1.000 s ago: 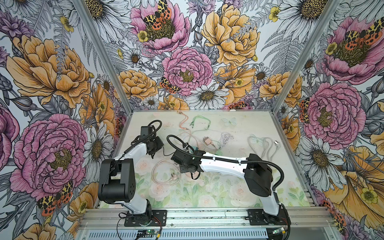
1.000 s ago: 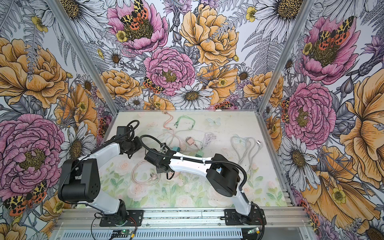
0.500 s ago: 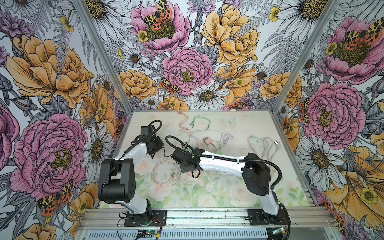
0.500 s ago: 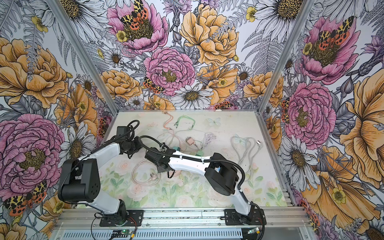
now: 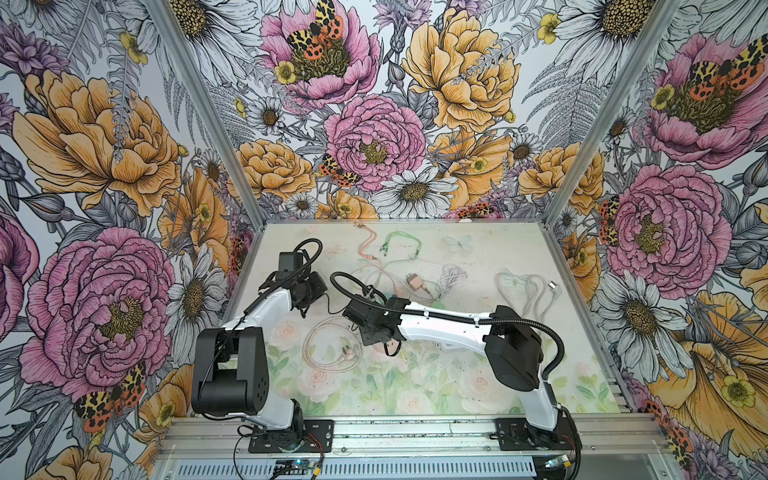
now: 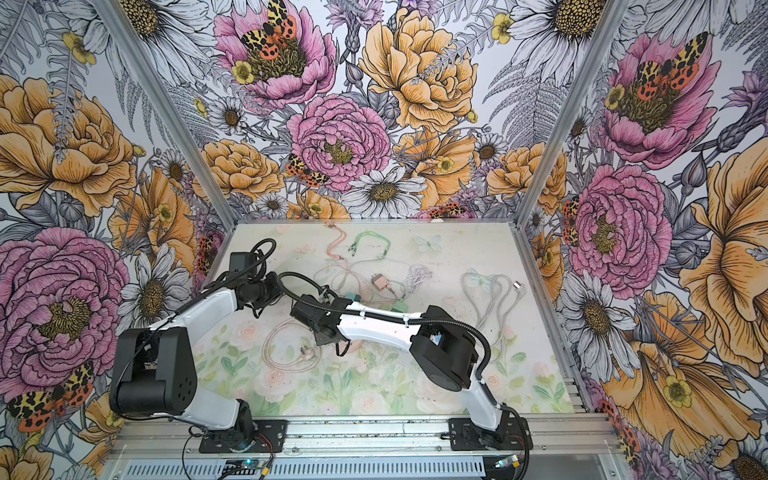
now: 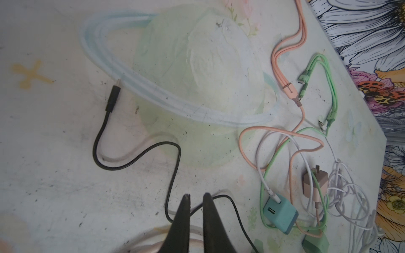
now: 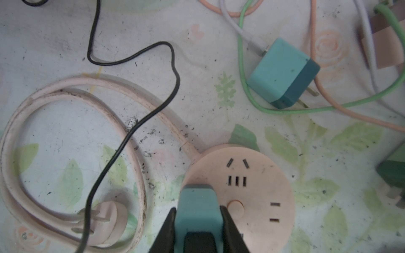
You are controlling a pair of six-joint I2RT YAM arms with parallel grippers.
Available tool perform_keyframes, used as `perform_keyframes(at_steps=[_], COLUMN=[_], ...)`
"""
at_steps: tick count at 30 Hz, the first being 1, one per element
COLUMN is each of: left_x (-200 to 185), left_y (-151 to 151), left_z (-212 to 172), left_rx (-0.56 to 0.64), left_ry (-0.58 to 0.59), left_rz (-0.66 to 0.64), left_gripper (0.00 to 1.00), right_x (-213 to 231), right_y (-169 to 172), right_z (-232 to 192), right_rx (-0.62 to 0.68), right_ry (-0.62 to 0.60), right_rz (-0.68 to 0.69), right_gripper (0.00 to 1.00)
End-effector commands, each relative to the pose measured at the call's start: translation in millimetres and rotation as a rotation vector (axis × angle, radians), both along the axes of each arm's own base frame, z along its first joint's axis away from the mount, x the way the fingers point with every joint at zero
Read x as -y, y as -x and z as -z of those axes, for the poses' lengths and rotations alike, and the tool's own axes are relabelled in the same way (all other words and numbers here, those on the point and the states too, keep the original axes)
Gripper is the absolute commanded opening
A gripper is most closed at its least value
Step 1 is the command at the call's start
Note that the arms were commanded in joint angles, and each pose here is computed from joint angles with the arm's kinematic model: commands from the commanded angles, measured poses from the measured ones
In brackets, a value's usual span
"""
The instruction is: Insert the plug
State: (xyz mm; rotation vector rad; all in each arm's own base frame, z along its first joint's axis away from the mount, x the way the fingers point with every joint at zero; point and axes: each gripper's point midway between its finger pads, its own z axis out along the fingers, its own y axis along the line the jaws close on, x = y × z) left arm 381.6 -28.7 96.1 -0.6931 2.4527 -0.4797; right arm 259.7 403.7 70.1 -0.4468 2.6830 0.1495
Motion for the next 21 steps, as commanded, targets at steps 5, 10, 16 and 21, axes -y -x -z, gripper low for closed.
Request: perform_keyframes(at_steps=[5, 10, 16, 21], left_x=[-2, -1, 1, 4], left_y=[13, 16, 17, 17], left_z=[-7, -8, -5, -10], left_rx=[0.009, 0.004, -0.018, -0.017], left_ry=[0.018, 0.03, 0.043, 0.053], left_rz=[-0.022, -0.024, -0.023, -0.019], left_gripper=[0.15, 0.15, 0.15, 0.15], right_x=[23, 20, 18, 24], right_y=[36, 45, 50, 55], right_z=[66, 59, 46, 50], right_rx=[-0.171, -0.164, -0.153, -0.19], right_ry=[0.169, 0.132, 0.038, 0.04], right_rz=[-0.089, -0.118, -0.115, -0.133], right_gripper=[0.0, 0.0, 0.0, 0.0])
